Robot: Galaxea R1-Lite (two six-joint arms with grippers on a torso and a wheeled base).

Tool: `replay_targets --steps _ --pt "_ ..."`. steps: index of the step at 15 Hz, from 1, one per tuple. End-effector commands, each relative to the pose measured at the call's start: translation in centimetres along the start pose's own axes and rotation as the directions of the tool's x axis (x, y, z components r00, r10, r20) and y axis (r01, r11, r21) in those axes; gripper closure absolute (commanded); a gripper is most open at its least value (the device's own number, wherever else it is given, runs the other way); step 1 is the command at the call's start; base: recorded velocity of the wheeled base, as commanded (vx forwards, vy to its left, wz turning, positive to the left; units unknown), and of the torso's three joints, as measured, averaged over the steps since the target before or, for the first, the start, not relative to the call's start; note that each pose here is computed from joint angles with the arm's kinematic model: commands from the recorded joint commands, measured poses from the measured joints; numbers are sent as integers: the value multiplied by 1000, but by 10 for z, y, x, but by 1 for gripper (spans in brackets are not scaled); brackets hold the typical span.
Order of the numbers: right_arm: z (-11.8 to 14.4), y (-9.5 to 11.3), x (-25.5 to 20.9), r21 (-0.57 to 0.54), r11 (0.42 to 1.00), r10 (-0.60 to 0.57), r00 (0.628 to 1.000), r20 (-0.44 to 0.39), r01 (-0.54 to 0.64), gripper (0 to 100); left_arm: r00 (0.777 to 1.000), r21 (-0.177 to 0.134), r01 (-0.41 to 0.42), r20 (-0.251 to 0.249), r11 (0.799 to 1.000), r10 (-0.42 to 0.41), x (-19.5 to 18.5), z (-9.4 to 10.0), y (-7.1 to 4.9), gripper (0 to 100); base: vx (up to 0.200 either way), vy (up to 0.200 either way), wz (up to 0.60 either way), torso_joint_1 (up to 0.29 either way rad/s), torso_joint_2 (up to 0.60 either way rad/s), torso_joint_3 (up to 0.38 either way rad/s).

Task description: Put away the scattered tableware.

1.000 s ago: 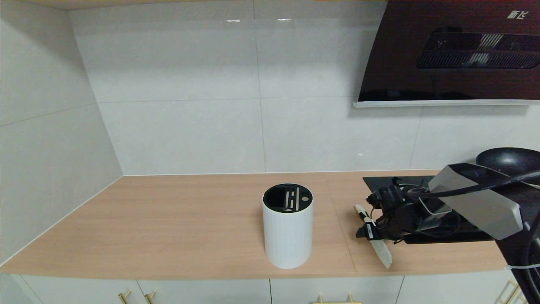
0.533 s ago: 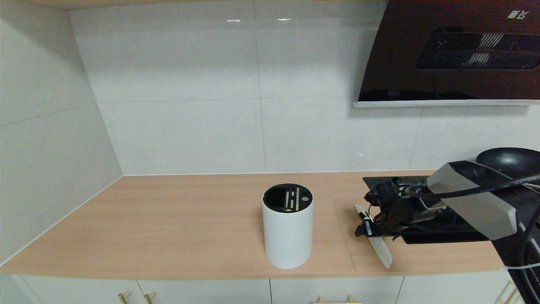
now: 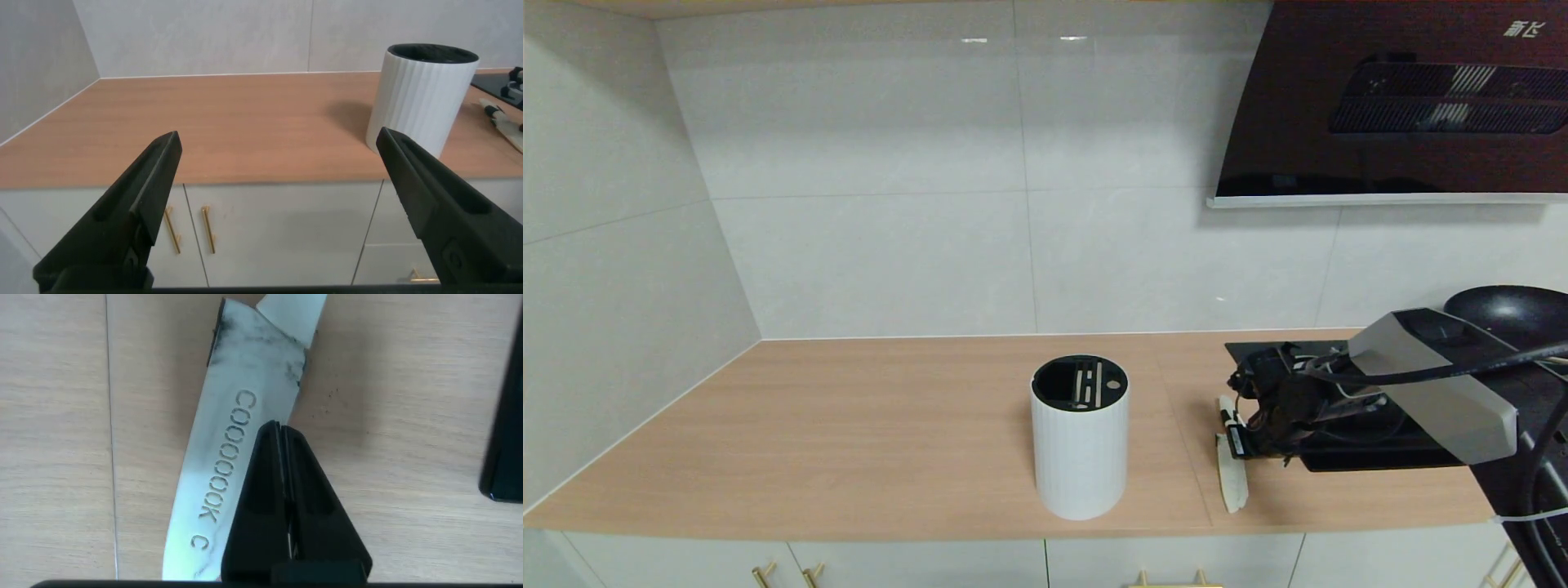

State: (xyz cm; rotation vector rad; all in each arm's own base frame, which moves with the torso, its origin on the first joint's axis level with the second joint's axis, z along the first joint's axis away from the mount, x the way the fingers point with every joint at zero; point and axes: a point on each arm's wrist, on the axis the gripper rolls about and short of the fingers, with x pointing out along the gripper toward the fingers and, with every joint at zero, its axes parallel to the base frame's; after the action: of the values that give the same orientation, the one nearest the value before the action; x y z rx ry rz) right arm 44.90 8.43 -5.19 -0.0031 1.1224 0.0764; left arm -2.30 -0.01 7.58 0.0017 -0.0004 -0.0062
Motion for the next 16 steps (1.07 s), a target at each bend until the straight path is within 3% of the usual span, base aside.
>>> replay_targets --steps 1,5,6,11,16 --pt "1 0 0 1 1000 -1 1000 7 1 100 1000 0 0 0 1000 0 0 0 0 0 0 0 0 0 0 0" --pt "8 0 -39 31 999 -29 997 74 27 100 1000 0 0 0 1000 0 0 0 0 0 0 0 0 0 0 0" --pt "8 -1 -50 50 999 -22 993 119 16 0 1000 0 0 0 1000 0 0 0 0 0 0 0 0 0 0 0" --pt "2 0 -108 76 996 10 939 345 -39 0 1000 0 0 0 1000 0 0 0 0 0 0 0 0 0 0 0" --pt "-4 -2 -125 59 990 101 929 356 -131 0 1000 0 0 0 1000 0 0 0 0 0 0 0 0 0 0 0"
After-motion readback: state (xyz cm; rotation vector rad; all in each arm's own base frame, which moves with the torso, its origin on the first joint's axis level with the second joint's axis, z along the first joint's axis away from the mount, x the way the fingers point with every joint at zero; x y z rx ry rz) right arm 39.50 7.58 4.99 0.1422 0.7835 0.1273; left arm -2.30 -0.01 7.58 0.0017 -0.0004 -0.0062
